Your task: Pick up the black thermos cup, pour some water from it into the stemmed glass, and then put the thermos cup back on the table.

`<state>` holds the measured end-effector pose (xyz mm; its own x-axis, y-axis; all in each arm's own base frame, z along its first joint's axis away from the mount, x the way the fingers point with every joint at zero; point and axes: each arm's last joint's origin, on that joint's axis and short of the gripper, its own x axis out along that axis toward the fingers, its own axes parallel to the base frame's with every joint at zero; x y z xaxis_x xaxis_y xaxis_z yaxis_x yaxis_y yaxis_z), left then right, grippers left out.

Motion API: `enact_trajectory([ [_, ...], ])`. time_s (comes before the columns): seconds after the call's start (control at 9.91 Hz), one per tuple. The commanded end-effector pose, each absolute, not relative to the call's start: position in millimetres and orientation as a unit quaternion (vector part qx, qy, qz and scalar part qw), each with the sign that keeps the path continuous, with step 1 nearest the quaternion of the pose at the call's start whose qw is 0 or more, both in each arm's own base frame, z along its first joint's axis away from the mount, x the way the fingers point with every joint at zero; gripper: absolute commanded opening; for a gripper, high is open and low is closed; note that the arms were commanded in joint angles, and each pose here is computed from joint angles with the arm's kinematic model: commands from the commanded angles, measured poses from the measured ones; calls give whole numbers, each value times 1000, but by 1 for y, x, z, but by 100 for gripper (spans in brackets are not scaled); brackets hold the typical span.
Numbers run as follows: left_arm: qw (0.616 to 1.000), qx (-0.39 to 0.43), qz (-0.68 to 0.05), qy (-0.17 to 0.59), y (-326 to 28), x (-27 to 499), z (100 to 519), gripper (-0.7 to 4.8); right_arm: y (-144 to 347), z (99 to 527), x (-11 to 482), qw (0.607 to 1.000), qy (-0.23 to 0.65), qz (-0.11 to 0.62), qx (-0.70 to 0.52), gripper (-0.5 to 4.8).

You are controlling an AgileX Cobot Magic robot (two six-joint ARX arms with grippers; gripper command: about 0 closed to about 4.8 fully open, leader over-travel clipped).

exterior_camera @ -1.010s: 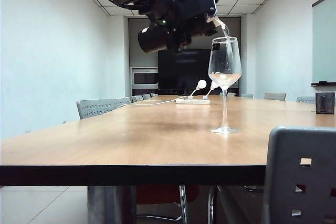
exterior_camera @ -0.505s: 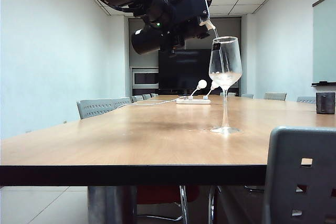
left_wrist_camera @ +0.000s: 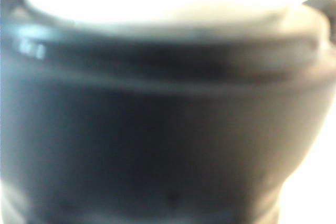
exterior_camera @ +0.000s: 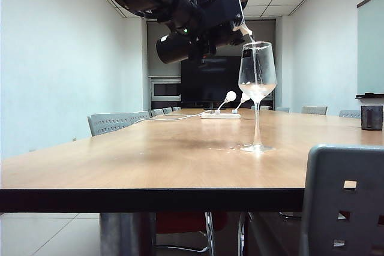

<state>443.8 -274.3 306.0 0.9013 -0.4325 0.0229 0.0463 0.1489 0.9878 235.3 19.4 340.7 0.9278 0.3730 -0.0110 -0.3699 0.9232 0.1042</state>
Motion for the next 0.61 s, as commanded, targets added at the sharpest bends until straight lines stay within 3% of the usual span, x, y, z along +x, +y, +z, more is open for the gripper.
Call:
enact_trajectory([
  [0.1, 750, 615, -119, -211, -272, 440, 335, 184, 19, 343, 234, 980, 6, 191, 51, 413],
  [0.61, 736, 628, -122, -223, -269, 441, 337, 184, 19, 343, 234, 980, 8, 191, 51, 413],
])
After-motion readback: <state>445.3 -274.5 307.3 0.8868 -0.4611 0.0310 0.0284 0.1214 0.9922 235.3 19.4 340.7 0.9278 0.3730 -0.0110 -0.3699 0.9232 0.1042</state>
